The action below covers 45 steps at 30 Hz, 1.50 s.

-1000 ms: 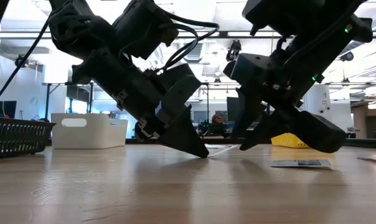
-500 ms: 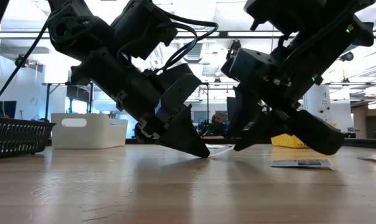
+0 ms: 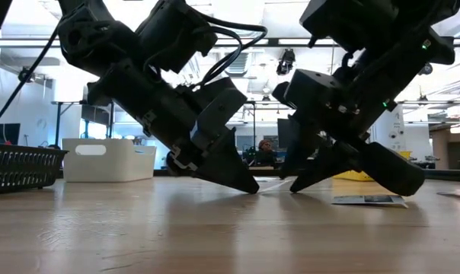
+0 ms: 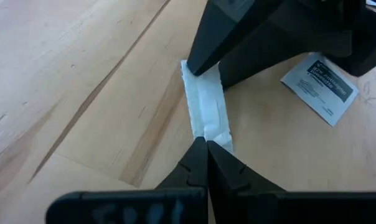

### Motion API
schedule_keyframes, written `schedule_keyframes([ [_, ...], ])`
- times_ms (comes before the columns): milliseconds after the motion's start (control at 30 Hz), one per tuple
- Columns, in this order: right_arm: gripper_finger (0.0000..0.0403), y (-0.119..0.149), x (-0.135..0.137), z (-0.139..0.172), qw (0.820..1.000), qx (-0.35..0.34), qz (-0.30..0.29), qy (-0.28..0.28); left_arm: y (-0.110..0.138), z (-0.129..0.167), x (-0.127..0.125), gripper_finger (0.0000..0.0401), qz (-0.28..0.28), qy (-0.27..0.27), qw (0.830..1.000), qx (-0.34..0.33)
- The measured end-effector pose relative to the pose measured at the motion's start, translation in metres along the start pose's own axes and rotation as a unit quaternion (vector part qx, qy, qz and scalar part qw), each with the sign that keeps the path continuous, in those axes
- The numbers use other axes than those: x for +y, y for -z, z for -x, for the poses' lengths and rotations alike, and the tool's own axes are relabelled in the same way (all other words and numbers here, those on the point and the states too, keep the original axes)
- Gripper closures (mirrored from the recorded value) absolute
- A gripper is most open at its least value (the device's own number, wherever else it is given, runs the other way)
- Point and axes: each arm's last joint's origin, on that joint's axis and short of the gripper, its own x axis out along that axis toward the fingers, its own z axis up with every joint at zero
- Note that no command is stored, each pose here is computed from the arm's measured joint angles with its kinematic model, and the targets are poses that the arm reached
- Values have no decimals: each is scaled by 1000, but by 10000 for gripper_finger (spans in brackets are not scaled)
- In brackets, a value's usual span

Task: Pick & Place First Aid Supplies
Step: Put the green bandage pack into the black bin

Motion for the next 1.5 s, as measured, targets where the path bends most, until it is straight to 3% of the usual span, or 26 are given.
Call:
schedule_keyframes([
  [733, 390, 4, 1, -2, 1000, 1, -14, -4, -4, 0, 0, 401, -3, 16, 1000, -5],
  [1067, 394, 2, 7, 1, 1000, -4, -14, -9, -12, 7, 0, 401, -36, 14, 999, -11],
  [1500, 394, 3, 14, 15, 995, 16, -92, -18, -28, 23, -2, 389, -79, 12, 996, -26],
])
